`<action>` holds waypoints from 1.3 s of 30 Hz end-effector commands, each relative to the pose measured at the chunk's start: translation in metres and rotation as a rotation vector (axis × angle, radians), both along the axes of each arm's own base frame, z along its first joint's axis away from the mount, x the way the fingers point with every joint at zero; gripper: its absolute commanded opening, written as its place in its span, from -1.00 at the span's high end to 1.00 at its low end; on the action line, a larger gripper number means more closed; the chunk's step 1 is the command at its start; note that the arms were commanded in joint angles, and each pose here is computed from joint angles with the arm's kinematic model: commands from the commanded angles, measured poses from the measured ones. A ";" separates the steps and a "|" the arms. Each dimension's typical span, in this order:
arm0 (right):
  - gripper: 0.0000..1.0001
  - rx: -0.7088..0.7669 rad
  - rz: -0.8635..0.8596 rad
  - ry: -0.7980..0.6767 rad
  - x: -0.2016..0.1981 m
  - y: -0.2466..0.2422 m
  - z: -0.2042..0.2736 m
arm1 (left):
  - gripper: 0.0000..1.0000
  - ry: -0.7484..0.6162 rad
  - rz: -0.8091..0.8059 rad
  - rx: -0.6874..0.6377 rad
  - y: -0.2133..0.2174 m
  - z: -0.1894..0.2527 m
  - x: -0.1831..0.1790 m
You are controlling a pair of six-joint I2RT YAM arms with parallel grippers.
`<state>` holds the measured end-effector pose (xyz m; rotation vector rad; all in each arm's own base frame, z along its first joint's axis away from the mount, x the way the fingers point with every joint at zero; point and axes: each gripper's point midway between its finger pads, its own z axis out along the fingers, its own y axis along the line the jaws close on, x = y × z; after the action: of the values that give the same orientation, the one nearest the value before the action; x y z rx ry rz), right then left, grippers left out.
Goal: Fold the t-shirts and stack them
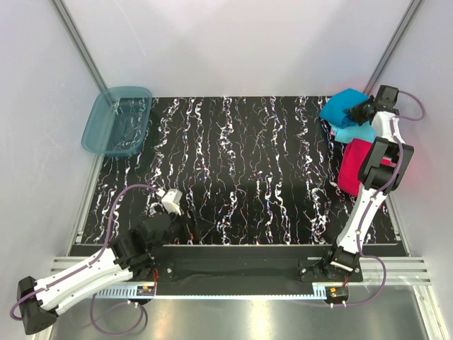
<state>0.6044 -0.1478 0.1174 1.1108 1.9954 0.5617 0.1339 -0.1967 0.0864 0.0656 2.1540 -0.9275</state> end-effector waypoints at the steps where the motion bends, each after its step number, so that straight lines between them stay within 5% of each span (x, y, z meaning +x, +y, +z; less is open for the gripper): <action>1: 0.95 0.022 -0.028 -0.067 -0.016 0.011 0.047 | -0.96 -0.069 -0.005 -0.112 -0.008 0.042 0.003; 6: 0.71 0.030 -0.079 -0.047 -0.036 0.012 0.042 | -0.96 -0.077 -0.006 -0.112 -0.002 0.051 0.000; 10: -0.15 -0.005 -0.046 -0.101 -0.036 0.014 0.070 | -0.95 -0.079 -0.003 -0.135 0.002 0.051 -0.004; 14: -0.42 -0.050 -0.033 -0.202 -0.034 0.014 0.121 | -0.95 -0.067 0.000 -0.138 0.004 0.042 -0.006; 18: -0.43 -0.103 -0.015 -0.340 -0.040 0.029 0.196 | -0.95 -0.063 0.008 -0.130 0.005 0.038 -0.005; 24: -0.44 -0.092 0.088 -0.420 -0.077 0.094 0.247 | -0.96 -0.060 0.008 -0.098 0.001 0.026 0.000; 32: -0.45 -0.036 0.380 -0.480 -0.156 0.258 0.185 | -0.97 -0.061 0.039 -0.001 -0.007 0.013 0.017; 39: -0.45 -0.161 0.633 -0.465 -0.261 0.365 0.115 | -0.97 -0.090 0.085 0.069 -0.012 0.013 0.036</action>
<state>0.3633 0.1989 0.2204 0.3105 2.0072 0.9227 0.1461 -0.1949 0.0621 0.0739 2.2239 -0.7695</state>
